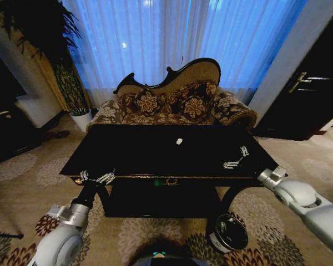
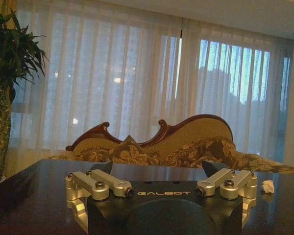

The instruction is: Move to the front of the table and place the trash on the table into the trash bin.

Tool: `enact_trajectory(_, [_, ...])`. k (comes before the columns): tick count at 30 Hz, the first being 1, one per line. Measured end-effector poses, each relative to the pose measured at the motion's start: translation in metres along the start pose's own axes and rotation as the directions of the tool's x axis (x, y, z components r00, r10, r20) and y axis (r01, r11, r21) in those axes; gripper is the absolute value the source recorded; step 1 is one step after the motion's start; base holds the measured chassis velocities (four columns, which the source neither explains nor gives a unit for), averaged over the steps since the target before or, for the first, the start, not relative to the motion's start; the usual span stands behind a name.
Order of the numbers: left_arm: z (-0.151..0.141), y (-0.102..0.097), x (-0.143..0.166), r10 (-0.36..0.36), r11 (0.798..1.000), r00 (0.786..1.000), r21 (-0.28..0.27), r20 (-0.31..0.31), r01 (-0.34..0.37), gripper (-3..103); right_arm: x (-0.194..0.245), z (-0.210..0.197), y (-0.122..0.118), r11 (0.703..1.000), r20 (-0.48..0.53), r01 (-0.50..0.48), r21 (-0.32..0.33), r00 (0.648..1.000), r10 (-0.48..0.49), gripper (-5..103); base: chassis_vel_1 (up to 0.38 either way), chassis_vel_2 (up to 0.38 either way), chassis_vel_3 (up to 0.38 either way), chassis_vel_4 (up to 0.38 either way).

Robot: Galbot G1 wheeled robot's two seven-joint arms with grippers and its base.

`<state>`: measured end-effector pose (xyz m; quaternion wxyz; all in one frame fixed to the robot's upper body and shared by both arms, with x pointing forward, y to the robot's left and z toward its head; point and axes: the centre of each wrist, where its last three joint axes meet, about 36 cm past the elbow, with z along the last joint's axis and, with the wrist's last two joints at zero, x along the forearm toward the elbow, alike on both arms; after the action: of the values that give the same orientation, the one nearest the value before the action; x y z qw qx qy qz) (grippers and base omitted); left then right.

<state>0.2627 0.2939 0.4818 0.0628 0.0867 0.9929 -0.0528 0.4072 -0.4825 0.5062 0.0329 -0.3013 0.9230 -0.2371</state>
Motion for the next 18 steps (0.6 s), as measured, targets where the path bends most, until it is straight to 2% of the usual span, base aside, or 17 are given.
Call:
enact_trajectory(5, [0.000,-0.003,0.001,0.003,1.000,1.000,0.005,0.002,-0.003,100,0.002,0.009,-0.010,1.000,-0.048,0.016,0.013,0.999,-0.016,100,0.000,0.000,0.000,0.000])
enact_trajectory(11, [-0.001,-0.003,0.002,0.003,1.000,1.000,-0.001,0.002,-0.003,100,-0.007,0.025,0.001,0.999,-0.062,0.010,-0.034,0.998,-0.012,100,0.000,0.000,0.000,0.000])
enact_trajectory(14, [-0.006,0.001,0.001,-0.001,1.000,1.000,-0.007,0.013,0.001,100,-0.024,0.026,0.010,0.998,-0.035,0.005,-0.066,0.999,-0.008,100,0.000,0.000,0.000,0.000])
enact_trajectory(18, [-0.007,0.002,0.000,-0.005,1.000,1.000,-0.009,0.014,0.005,100,-0.037,0.020,0.015,0.997,-0.017,0.027,-0.071,0.999,-0.028,100,0.000,0.000,0.000,0.000])
